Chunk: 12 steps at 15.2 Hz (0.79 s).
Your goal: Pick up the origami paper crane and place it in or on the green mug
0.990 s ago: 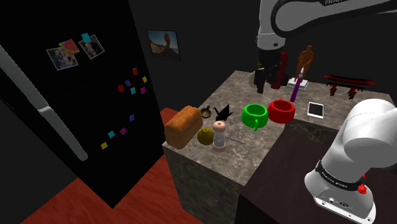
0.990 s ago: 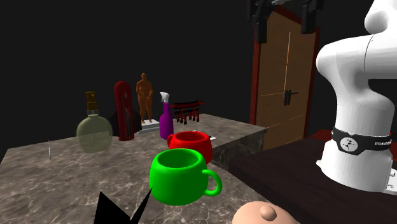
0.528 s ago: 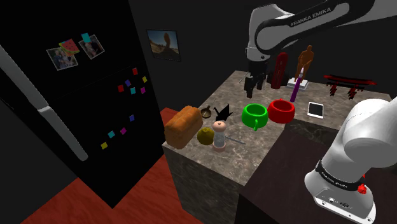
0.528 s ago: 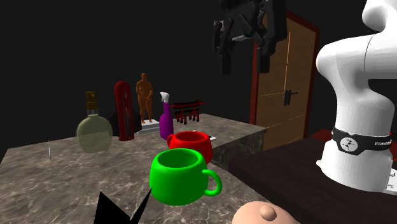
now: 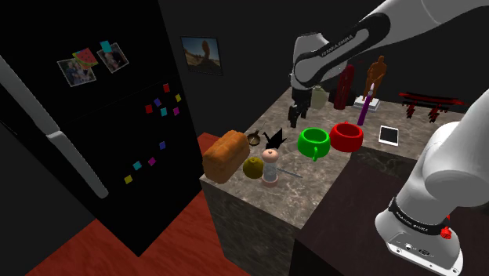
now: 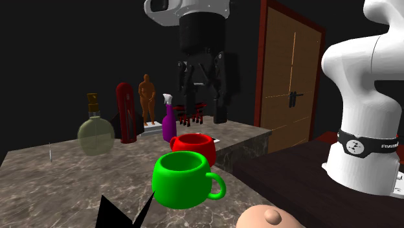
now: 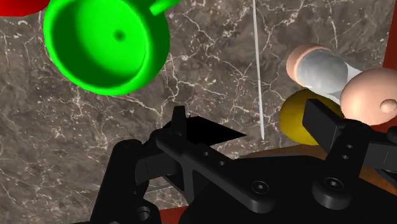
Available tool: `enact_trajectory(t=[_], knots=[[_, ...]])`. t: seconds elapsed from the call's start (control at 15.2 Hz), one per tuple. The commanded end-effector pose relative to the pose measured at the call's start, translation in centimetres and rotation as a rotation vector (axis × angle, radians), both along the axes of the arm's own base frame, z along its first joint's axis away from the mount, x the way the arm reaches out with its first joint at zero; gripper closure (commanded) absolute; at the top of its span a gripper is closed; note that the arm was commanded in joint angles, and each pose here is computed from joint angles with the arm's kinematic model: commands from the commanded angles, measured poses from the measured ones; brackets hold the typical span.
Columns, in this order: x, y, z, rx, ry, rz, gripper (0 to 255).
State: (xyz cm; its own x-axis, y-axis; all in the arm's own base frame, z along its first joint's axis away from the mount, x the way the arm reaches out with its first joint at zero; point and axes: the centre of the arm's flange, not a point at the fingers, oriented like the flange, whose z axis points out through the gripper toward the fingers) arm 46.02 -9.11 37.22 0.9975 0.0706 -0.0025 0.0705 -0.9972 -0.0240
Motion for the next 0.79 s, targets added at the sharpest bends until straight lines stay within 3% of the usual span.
enact_trajectory(t=[0.0, 0.73], knots=[[1.9, -0.9, -1.7, 0.003, -0.014, 0.02, 0], [12.0, -3.7, -10.9, 0.027, -0.078, 0.125, 0]])
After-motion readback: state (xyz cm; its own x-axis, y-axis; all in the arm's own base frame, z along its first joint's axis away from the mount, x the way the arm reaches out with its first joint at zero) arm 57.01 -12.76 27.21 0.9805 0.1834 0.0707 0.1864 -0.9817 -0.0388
